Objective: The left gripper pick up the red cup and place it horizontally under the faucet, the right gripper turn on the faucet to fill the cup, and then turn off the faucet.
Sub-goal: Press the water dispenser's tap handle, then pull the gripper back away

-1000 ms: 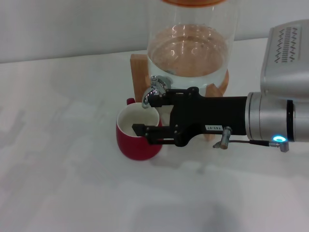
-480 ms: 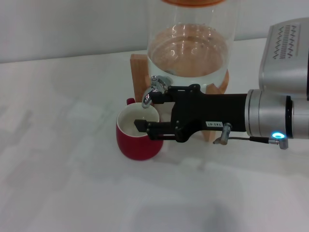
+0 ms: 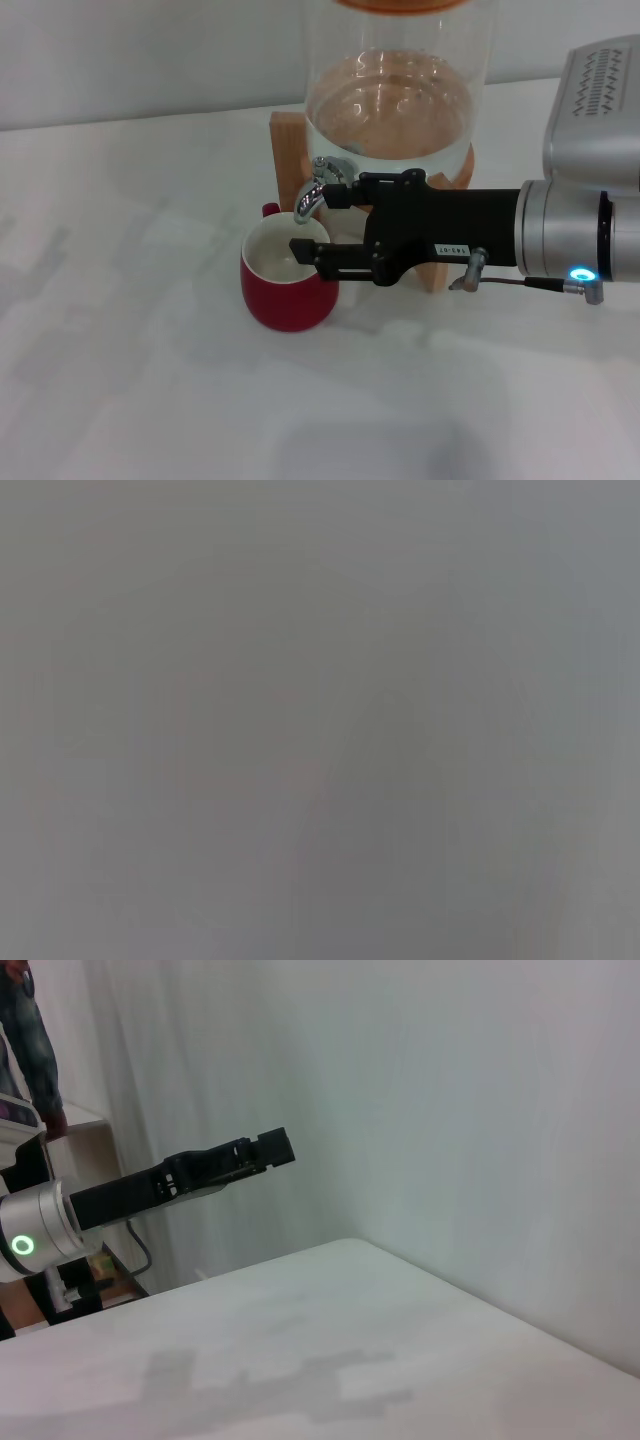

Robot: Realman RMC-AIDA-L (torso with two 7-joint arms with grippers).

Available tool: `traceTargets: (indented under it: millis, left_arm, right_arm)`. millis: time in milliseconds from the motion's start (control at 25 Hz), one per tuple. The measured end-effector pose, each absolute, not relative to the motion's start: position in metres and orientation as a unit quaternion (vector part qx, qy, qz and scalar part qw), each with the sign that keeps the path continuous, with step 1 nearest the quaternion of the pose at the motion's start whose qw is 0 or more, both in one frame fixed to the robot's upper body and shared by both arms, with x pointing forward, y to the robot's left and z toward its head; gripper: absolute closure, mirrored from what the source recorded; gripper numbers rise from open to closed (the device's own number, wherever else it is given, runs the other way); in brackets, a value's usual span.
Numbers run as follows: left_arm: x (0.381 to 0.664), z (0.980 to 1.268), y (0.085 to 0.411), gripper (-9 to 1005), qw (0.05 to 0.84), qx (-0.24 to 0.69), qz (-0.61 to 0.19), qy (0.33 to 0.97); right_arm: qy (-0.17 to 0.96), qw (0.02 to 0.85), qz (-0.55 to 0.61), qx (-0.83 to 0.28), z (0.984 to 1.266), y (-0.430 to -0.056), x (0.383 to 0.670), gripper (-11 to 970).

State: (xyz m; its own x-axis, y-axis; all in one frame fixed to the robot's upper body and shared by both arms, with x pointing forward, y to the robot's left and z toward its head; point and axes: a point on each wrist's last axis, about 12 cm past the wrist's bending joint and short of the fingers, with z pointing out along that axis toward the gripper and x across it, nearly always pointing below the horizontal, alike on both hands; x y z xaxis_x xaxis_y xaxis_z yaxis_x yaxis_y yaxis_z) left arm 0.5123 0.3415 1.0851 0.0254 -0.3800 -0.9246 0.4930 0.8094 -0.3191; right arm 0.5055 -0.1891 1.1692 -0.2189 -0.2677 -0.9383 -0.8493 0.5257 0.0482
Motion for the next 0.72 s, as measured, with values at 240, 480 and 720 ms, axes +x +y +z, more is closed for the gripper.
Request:
traceTargets:
  millis: [240,480,720]
  left_arm:
    - [0.5128,1.0854,0.3413,180,0.713,0.042,-0.31,0.628]
    - [0.5128,1.0852,0.3413,180,0.712,0.042,-0.31,0.628]
    - [0.5127,1.085,0.3414,180,0.712,0.041,-0.309,0.629]
  right_arm:
    - [0.723,0.491,0.295,-0.386,1.1692,-0.1899,0.5057,234]
    - [0.724,0.491,0.295,-0.385,1.1691,-0.1915,0.5062,234]
    - [0.724,0.491,0.294,-0.384,1.1691,-0.1922,0.5065,234]
